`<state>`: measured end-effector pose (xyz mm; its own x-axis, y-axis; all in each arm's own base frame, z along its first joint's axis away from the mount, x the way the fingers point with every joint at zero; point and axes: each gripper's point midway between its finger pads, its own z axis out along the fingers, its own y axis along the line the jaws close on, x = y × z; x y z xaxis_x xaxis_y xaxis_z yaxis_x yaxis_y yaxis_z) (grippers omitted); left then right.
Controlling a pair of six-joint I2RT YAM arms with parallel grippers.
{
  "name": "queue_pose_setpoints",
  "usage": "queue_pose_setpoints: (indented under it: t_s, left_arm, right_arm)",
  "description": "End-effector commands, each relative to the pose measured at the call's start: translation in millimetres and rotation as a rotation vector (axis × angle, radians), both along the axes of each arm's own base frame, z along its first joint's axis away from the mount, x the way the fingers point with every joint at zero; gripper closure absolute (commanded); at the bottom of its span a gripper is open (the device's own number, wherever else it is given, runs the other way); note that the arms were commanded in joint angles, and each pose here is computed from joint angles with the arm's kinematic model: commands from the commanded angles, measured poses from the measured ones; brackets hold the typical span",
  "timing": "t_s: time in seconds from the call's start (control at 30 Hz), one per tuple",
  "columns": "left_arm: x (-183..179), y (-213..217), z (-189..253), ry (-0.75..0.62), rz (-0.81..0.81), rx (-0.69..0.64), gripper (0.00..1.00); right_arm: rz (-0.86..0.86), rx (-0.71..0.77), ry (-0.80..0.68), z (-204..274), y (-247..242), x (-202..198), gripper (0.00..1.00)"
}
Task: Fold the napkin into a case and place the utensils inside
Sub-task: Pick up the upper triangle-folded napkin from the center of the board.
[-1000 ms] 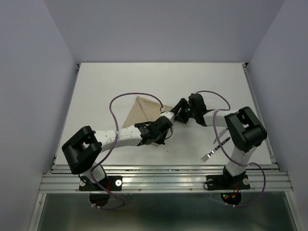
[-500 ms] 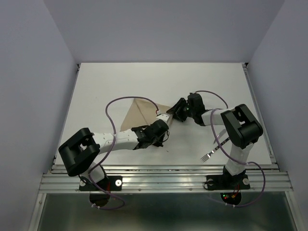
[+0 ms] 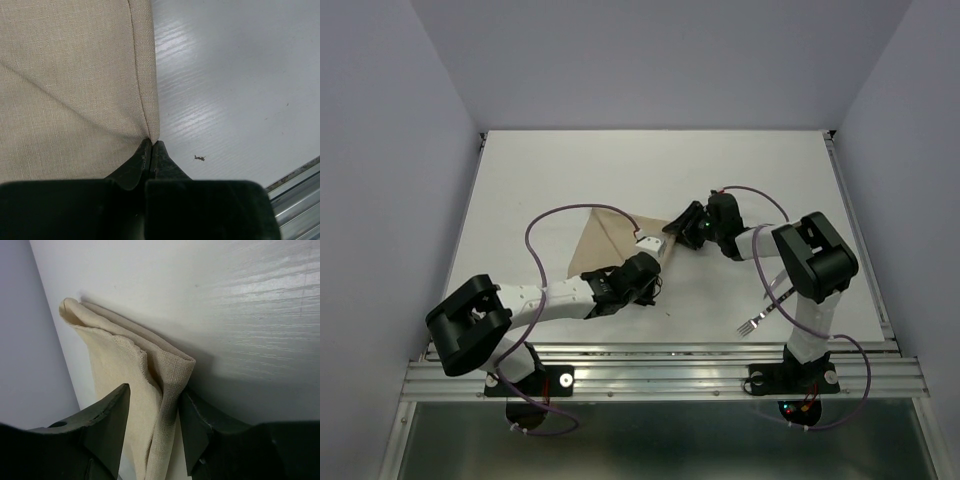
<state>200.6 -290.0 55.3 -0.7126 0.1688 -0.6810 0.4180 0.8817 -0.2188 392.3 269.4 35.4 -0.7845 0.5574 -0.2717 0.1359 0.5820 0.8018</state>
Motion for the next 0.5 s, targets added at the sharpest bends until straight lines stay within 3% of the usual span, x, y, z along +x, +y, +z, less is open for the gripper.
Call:
queue_pose_setpoints:
  t_s: [0.0,0.17,0.33,0.37,0.47]
  left_arm:
    - [4.3,-3.4,9.8,-0.033,0.018,-0.048,1.0]
    - [5.4,0.3,11.1,-0.044,0.033,-0.054,1.0]
    - [5.6,0.2,11.7,-0.049,0.036,-0.058,1.0]
    - [5.7,-0.3,12.2,-0.049,0.035,-0.06,1.0]
    - [5.0,0.7,11.5,-0.048,0.035,-0.059,1.0]
  right_arm:
    - [-0.017,-0.141,0.15,-57.8,-23.0,-24.1,0.51]
    - [0.006,-0.137,0.148,-57.4,-17.2,-25.3,0.59]
    - [0.028,-0.064,0.133,-52.4,-9.3,-31.6,0.58]
    - [0.038,-0.049,0.132,-50.6,-4.1,-33.6,0.57]
    - [0.041,-0.045,0.128,-53.3,-2.7,-31.9,0.4]
